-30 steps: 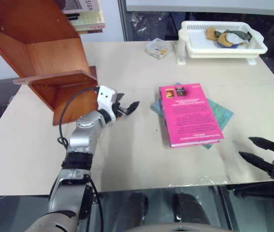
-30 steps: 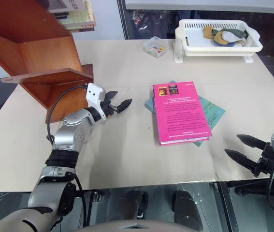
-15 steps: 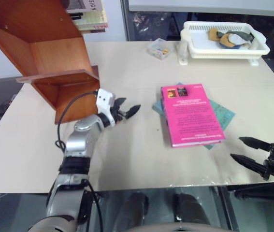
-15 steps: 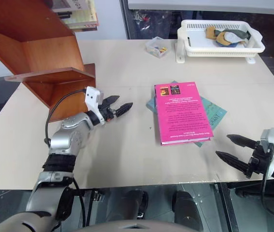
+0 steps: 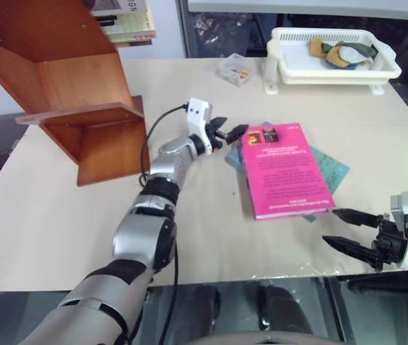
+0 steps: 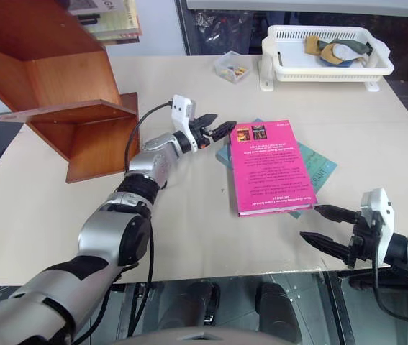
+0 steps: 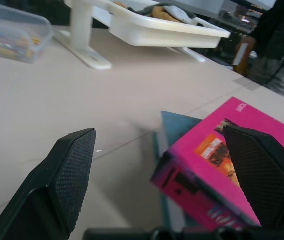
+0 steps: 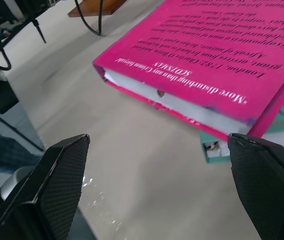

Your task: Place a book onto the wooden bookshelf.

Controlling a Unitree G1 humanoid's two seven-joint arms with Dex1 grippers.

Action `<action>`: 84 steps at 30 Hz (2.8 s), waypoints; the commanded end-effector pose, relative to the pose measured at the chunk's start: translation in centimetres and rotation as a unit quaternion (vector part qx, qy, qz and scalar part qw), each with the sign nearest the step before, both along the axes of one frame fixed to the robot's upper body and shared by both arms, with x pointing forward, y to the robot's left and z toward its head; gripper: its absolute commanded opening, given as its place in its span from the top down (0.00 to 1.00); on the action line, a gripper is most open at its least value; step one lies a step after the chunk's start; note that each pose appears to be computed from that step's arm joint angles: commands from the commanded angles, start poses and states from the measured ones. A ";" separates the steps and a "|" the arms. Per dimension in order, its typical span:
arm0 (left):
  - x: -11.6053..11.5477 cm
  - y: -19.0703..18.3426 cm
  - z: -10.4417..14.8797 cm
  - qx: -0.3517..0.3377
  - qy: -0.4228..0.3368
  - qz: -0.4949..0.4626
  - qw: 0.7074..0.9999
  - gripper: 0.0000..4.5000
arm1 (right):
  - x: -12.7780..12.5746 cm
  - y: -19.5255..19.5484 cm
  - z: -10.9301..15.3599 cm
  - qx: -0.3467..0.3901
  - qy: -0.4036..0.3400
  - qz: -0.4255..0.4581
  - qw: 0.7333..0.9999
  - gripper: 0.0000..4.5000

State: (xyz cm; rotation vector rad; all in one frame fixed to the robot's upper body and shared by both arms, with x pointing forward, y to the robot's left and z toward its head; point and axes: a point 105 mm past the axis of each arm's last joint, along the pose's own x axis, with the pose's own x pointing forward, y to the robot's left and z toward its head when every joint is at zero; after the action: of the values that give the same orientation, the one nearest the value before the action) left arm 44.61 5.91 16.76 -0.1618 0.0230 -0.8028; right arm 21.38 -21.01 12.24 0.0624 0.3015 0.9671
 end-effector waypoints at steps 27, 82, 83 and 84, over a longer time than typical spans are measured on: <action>-0.9 0.0 0.8 -0.057 0.021 -0.076 0.995 0.01 | 1.4 -0.2 0.0 -0.005 -0.039 -0.042 0.998 0.00; -1.6 -1.8 0.4 0.019 -0.019 -0.123 0.992 0.01 | 1.9 -0.1 0.0 -0.003 -0.053 -0.066 0.996 0.00; -1.6 -1.8 0.5 0.020 -0.022 -0.128 0.991 0.01 | 1.9 -0.1 0.0 -0.003 -0.053 -0.067 0.996 0.00; -1.7 -1.6 0.4 0.020 -0.023 -0.130 0.991 0.01 | 2.0 -0.2 0.0 -0.004 -0.054 -0.069 0.996 0.00</action>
State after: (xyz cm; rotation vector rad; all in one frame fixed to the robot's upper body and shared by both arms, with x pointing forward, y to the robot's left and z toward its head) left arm 42.84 4.30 15.62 -0.1317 0.0717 -1.0436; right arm 23.34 -21.39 11.21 0.0481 0.2417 0.8241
